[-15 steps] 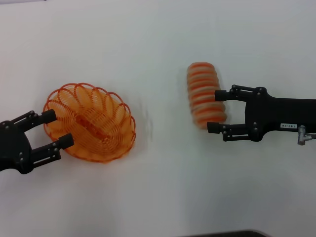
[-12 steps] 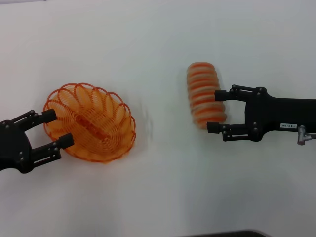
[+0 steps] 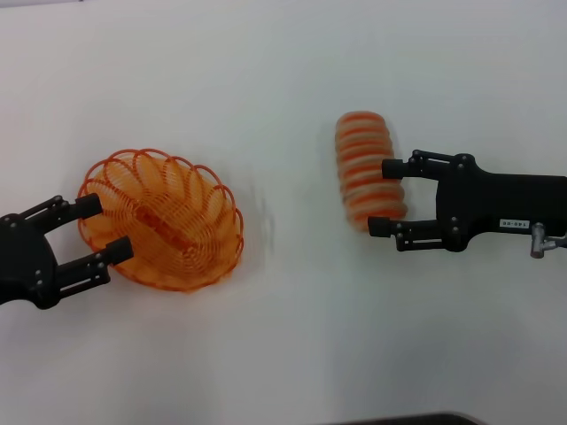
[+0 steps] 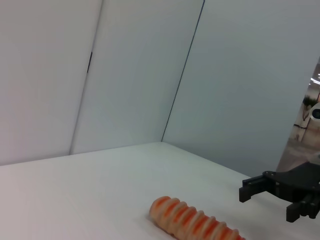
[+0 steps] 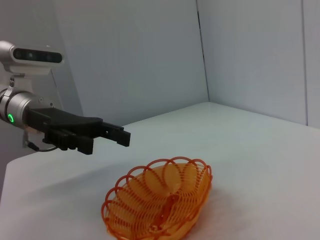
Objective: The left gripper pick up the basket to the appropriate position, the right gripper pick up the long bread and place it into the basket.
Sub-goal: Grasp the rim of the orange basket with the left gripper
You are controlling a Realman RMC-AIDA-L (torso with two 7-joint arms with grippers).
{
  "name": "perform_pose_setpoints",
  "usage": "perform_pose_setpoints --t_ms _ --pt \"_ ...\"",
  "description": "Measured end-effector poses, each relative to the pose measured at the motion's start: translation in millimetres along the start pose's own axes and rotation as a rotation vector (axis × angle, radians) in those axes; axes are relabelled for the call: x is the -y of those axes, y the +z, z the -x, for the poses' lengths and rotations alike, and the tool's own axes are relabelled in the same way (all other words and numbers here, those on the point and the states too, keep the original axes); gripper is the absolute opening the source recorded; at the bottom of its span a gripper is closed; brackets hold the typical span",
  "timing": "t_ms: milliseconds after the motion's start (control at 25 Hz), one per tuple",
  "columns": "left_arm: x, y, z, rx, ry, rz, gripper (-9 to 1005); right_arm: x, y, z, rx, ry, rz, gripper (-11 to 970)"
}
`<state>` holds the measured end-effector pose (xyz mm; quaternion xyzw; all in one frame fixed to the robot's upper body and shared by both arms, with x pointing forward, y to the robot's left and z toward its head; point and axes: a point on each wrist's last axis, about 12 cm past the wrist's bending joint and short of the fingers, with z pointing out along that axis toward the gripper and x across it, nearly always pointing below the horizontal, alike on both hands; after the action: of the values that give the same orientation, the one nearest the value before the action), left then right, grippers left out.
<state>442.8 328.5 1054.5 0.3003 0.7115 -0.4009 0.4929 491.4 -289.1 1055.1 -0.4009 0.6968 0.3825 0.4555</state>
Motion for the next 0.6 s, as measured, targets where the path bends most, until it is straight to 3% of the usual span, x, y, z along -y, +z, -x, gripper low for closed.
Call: perform_pose_setpoints --t_ms 400,600 --pt "-10.3 -0.9 17.6 0.077 -0.096 0.015 797 0.2 2.6 3.9 0.023 0.011 0.005 898" --pt "-29.3 -1.2 36.1 0.147 -0.23 0.084 797 2.1 5.0 7.6 0.025 0.023 0.011 898"
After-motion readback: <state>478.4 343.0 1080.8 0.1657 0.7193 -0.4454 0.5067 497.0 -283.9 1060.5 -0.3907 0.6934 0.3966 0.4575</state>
